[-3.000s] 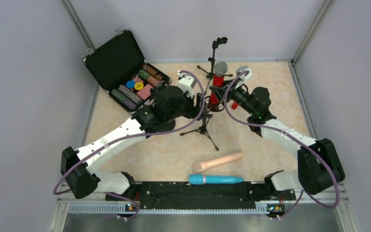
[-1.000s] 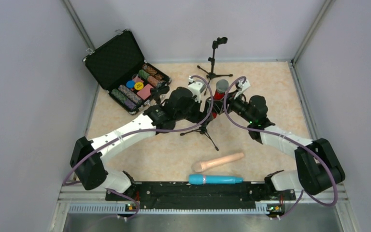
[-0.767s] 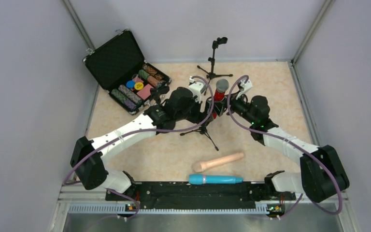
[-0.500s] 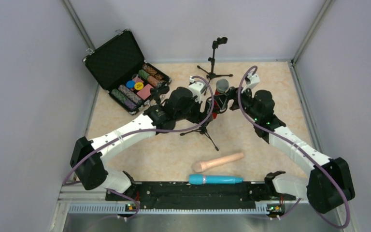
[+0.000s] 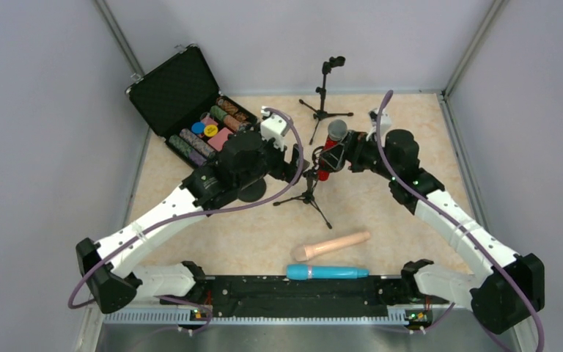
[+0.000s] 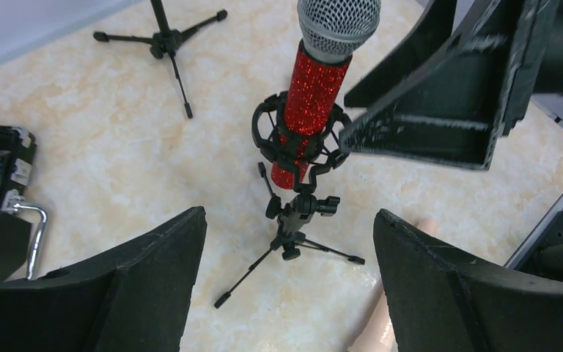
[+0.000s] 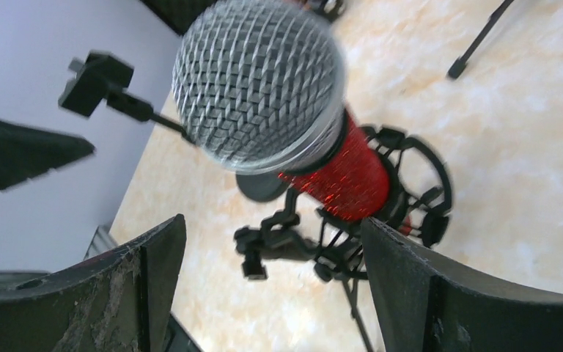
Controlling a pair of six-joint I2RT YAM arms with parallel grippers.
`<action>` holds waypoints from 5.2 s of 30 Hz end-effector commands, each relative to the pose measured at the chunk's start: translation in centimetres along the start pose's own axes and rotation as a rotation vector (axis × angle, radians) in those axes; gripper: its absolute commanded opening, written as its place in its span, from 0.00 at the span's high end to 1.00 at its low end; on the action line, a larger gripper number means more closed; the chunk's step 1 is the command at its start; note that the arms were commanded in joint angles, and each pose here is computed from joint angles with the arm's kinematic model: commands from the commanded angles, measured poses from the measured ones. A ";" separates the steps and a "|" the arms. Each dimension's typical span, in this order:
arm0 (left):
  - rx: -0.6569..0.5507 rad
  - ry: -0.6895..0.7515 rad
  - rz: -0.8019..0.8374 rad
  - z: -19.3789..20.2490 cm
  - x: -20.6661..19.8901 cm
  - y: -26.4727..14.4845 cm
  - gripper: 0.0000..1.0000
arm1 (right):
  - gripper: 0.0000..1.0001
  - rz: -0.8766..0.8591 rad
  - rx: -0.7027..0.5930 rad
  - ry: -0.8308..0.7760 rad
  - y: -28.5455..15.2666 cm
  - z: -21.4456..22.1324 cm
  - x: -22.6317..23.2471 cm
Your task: Attach the microphones to the stand
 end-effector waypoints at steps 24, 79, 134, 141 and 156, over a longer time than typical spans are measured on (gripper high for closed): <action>-0.113 0.009 -0.048 -1.3 0.5 -3.4 0.12 | 0.16 0.099 0.329 0.061 2.2 3.6 3.7; -0.072 0.017 -0.044 -0.2 0.6 -2.5 0.13 | 0.73 0.258 0.255 -0.397 6.0 1.2 7.7; -0.052 0.007 -0.024 0.8 0.6 -1.9 0.13 | 1.00 0.421 -0.326 -0.552 -3.1 -19.6 6.2; -0.041 0.010 -0.021 1.0 0.6 -1.6 0.13 | 1.00 0.502 -0.347 -0.534 -5.2 -21.2 2.9; -0.030 0.010 0.000 1.1 0.4 -1.1 0.13 | 1.00 0.716 -0.323 -0.503 -6.8 -22.1 -5.5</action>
Point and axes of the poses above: each gripper's point midway between its finger pads, its own y axis out along the fingers, its own x axis along the line the jaws close on, z = x × y, the point moved 10 cm from there along -y, back along the fingers, and after that the axes turned 6 degrees about -y, right-handed, at the moved point
